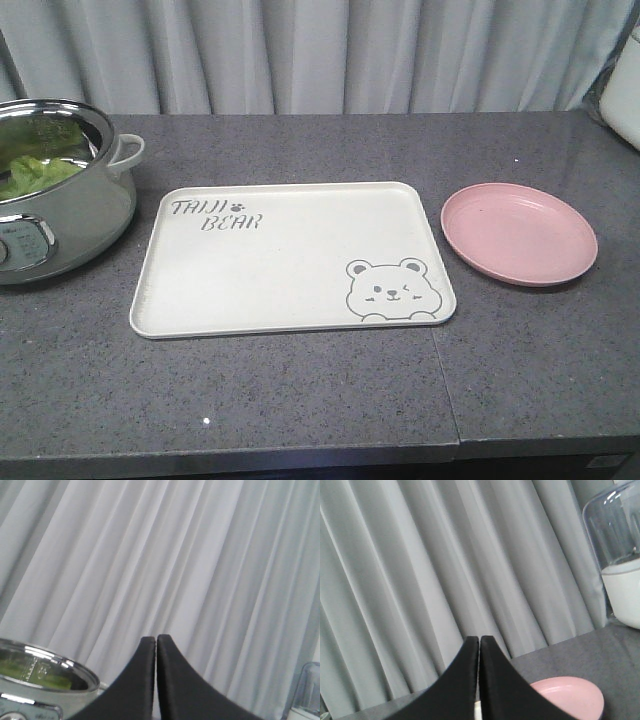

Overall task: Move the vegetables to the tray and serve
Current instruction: 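Reach the left gripper into the pot and grasp a lettuce leaf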

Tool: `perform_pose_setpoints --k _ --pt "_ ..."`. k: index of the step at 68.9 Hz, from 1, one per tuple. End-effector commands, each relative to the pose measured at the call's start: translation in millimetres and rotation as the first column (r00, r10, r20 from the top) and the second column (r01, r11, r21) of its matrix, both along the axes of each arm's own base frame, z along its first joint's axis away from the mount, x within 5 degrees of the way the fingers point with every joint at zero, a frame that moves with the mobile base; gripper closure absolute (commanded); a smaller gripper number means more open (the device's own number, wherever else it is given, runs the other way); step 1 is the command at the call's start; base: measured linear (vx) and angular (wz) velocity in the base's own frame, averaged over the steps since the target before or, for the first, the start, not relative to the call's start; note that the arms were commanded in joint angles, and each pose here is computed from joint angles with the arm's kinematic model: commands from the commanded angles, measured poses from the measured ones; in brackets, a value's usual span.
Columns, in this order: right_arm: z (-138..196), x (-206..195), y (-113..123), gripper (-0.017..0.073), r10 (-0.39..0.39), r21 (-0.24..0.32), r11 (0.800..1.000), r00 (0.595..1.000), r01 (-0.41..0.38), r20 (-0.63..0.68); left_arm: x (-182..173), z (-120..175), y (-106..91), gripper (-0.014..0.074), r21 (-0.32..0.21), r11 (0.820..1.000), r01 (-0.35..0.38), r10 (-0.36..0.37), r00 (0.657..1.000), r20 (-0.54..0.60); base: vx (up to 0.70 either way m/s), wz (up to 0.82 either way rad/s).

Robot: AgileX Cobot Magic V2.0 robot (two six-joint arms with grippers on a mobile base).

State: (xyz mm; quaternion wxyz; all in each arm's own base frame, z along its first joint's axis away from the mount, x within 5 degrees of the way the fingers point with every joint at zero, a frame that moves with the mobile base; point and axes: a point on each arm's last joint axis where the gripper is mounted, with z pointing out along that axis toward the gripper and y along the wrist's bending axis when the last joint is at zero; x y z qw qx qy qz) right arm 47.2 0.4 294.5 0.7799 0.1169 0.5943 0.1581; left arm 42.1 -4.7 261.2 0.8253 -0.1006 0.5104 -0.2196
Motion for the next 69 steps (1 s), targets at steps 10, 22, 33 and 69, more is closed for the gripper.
perform_pose_setpoints --k 10,22,33,69 --pt "78 21 -2 0.0529 -0.065 -0.157 0.986 0.998 0.06 -0.024 -32 70 3.5 0.0595 -0.022 0.999 -0.025 0.027 0.998 0.065 0.0 0.0" --pt "85 47 -2 0.0267 -0.067 -0.179 0.982 0.994 0.051 -0.083 -39 81 4.9 0.0539 -0.027 0.999 -0.037 0.038 0.999 0.02 0.0 0.0" --pt "87 49 -1 -0.0027 -0.059 -0.18 0.983 0.997 0.048 -0.058 -39 81 4.9 0.0365 -0.04 0.999 -0.03 0.031 0.999 0.023 0.0 0.0" --pt "133 95 -5 -0.0038 -0.136 -0.294 0.954 0.958 0.058 -0.251 -5 135 7.3 0.0261 0.118 0.986 -0.116 0.135 0.975 -0.177 0.0 0.0"
